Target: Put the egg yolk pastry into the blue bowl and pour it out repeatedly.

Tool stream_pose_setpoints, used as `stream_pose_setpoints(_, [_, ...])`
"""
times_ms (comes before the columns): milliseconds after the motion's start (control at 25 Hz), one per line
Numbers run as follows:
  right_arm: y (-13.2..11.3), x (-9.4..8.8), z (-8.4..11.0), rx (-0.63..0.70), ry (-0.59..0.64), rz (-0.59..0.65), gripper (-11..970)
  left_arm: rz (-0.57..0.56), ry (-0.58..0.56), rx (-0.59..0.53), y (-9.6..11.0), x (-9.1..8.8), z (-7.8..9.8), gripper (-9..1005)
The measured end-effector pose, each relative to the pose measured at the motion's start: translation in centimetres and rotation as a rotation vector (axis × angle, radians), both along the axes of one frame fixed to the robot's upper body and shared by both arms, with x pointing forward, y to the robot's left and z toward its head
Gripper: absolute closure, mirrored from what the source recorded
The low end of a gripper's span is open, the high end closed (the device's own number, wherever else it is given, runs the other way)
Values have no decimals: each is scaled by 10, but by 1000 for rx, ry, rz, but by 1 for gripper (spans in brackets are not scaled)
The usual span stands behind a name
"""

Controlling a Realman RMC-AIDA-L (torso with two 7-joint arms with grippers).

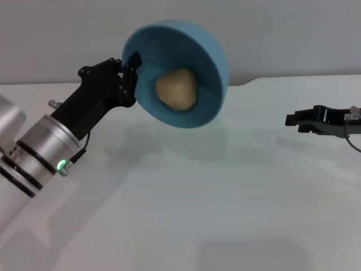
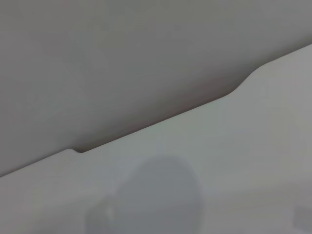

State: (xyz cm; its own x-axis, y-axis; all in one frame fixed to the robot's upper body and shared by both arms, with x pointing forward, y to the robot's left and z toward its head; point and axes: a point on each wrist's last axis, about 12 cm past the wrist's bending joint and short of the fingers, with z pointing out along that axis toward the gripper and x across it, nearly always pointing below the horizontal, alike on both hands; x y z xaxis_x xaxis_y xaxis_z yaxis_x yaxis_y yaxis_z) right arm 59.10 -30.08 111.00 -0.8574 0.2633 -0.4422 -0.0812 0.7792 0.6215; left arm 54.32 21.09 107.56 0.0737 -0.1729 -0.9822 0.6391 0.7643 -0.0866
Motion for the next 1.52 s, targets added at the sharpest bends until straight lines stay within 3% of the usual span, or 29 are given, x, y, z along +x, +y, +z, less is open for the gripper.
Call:
stream_pose_setpoints(360, [4, 2, 1, 5, -6, 4, 582, 53, -288, 184, -22, -16, -3, 996])
stream_pose_setpoints(920, [7, 4, 4, 25, -54, 31, 581, 73, -342, 226, -36, -7, 2, 997])
stream_pose_setpoints(1080, [9, 3, 9, 61, -127, 57, 582, 83, -305, 232, -36, -1, 3, 997])
stream_pose_setpoints(1520, [5, 2, 6, 58, -127, 61, 582, 155, 12, 377, -46, 38, 5, 997])
